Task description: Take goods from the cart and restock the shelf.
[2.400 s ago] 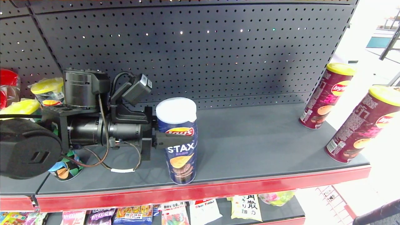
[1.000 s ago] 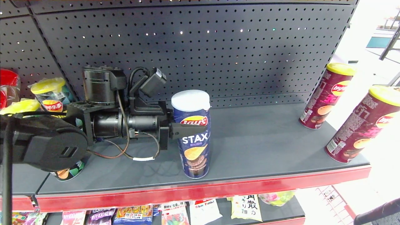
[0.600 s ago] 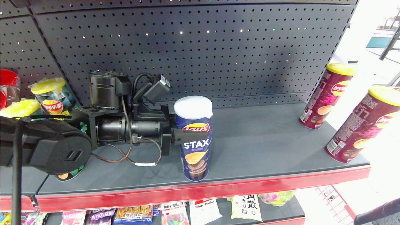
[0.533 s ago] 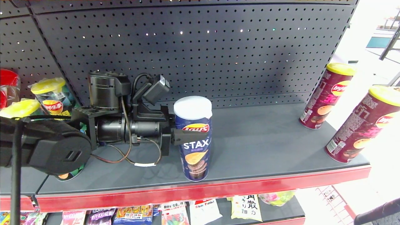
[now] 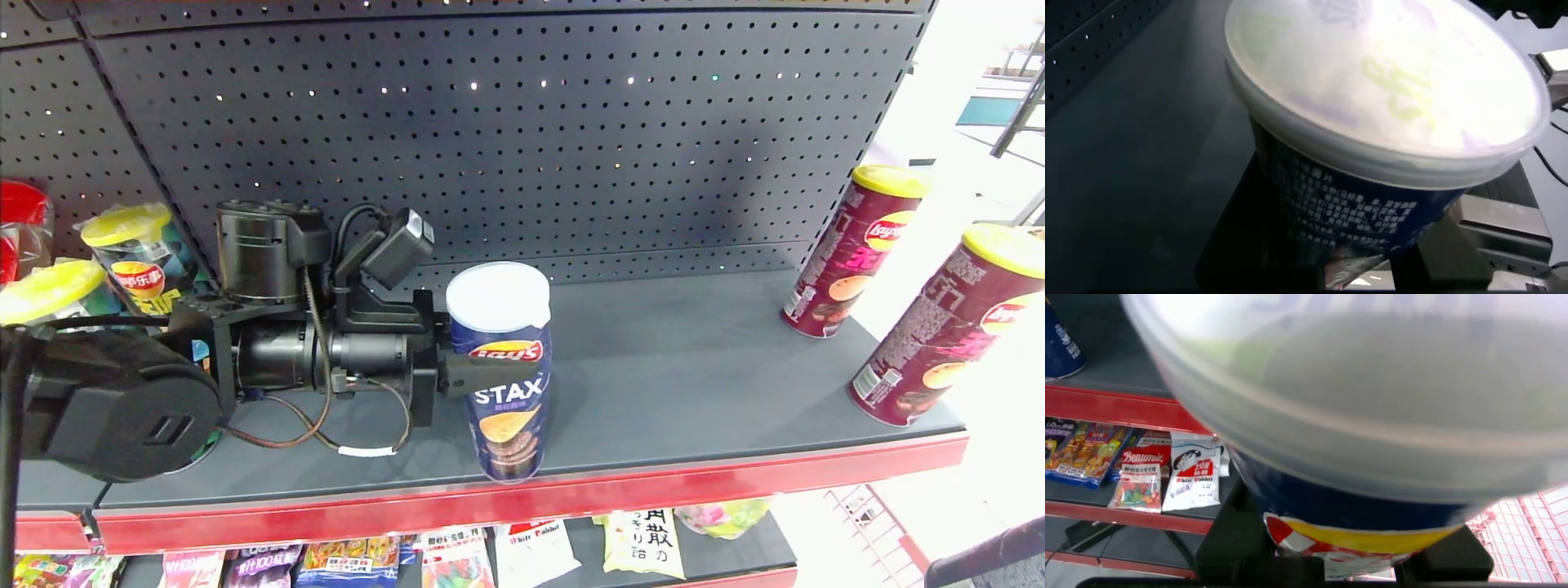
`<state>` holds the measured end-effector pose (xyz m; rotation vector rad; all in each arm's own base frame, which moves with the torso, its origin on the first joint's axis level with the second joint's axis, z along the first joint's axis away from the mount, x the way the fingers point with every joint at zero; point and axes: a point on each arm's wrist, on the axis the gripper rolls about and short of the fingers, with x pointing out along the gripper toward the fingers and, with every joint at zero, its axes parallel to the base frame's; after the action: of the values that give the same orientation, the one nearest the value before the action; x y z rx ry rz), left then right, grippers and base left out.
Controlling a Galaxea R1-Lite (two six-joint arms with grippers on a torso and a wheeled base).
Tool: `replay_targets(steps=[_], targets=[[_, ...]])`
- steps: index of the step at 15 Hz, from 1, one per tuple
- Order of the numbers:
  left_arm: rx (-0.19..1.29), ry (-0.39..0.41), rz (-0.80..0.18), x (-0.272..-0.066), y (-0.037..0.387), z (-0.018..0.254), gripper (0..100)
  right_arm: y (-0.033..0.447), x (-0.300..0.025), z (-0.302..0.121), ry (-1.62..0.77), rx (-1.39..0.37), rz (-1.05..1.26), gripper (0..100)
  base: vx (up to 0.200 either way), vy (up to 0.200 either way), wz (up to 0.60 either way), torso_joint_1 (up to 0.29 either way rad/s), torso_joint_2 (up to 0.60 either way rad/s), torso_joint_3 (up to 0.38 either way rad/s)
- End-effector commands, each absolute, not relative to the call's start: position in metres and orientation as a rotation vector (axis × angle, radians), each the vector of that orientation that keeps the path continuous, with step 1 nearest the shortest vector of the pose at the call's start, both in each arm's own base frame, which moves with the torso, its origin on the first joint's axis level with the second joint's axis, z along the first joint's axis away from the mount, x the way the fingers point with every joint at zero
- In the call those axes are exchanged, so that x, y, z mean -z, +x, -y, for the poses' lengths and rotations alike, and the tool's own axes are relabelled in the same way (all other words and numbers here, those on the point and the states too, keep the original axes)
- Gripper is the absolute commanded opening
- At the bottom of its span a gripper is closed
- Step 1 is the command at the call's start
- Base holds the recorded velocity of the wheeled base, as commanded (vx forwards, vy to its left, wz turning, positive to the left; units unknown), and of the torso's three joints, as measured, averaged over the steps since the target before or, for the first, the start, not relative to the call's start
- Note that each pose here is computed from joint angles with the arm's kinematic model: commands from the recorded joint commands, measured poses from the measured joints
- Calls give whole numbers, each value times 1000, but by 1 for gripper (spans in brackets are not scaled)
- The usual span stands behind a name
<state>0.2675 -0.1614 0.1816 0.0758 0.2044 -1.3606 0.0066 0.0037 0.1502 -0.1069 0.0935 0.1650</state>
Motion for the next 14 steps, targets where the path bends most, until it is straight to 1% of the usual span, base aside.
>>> replay_targets(steps=[1,2,3,5,8,10,11,12,13,14], targets=[[1362,76,-208,-180,267,162,0,6,-150,-4,-107,-164,-93,0,0,0,0,0,0,0],[1362,76,-208,-180,267,162,100,6,-150,-4,-107,-164,-93,0,0,0,0,0,0,0],[1353,79,-187,-181,268,161,100,7,-150,-4,-107,-165,-95,0,0,0,0,0,0,0],[1351,81,-185,-181,265,160,100,8,-151,-4,-106,-170,-99,0,0,0,0,0,0,0],[1333,87,-175,-178,245,149,100,19,-165,-4,-106,-203,-131,0,0,0,0,0,0,0],[1275,88,-178,-167,230,133,100,47,-193,-8,-109,-291,-179,0,0,0,0,0,0,0],[1267,89,-172,-165,228,130,100,55,-199,-11,-113,-324,-190,0,0,0,0,0,0,0],[1248,91,-150,-162,226,124,100,70,-211,-18,-122,-406,-205,0,0,0,0,0,0,0],[1233,92,-135,-162,224,120,100,78,-217,-24,-130,-453,-212,0,0,0,0,0,0,0],[1205,96,-106,-166,222,115,100,96,-228,-37,-141,-527,-232,0,0,0,0,0,0,0]])
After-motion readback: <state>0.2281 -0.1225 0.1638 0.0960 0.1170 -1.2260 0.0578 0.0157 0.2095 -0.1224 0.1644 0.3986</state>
